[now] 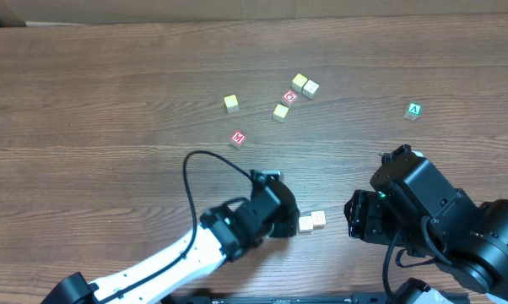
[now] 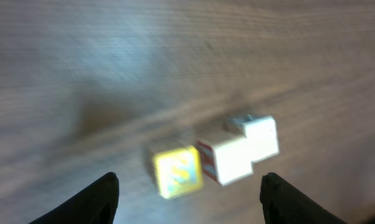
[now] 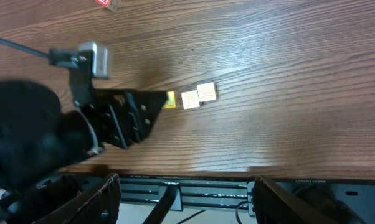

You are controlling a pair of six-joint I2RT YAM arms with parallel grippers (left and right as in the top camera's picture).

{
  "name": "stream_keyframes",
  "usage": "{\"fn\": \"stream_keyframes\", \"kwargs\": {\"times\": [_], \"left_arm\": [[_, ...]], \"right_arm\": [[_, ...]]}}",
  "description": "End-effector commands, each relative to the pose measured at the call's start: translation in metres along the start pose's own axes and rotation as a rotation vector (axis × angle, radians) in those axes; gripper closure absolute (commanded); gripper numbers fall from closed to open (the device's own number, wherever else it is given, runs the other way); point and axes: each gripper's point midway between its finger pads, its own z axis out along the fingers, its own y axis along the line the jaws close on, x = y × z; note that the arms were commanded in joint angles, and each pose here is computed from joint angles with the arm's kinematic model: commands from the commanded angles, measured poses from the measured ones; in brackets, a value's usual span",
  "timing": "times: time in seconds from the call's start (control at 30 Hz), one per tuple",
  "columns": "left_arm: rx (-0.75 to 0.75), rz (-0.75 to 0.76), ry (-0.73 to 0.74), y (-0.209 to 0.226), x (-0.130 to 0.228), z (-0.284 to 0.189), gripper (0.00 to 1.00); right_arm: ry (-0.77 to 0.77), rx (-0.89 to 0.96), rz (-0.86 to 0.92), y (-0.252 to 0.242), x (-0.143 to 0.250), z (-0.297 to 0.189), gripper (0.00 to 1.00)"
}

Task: Flip 4 blocks
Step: 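Move the left gripper up to the red M block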

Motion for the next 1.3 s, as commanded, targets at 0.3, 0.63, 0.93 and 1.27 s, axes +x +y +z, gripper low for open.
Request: {"fn": "stream_keyframes", "kwargs": {"times": [0.3,0.63,0.93,1.27], "left_arm": [[-0.191,0.272,-0.033,0.066,-0.132,-0.023,0.37],[-0.239,0.607,0.124,0.092,-0.148,0.029,0.3],[-0.298,0.661,0.176,0.112,-0.145,0.06,0.35],[-0.324,0.656,0.091,0.116,-0.169,0.06,0.44]], "right_arm": [[-0.029,-0.027,0.011,0.004,-0.006,-0.006,0.31],[-0.01,-0.024,0.01,0.003,-0.002,-0.006,0.31],[0.0,-0.033,0.01,0.004,0.0,-0.006,0.31],[0.007,-0.037,0.01,0.006,0.001,-0.005,0.31]]}}
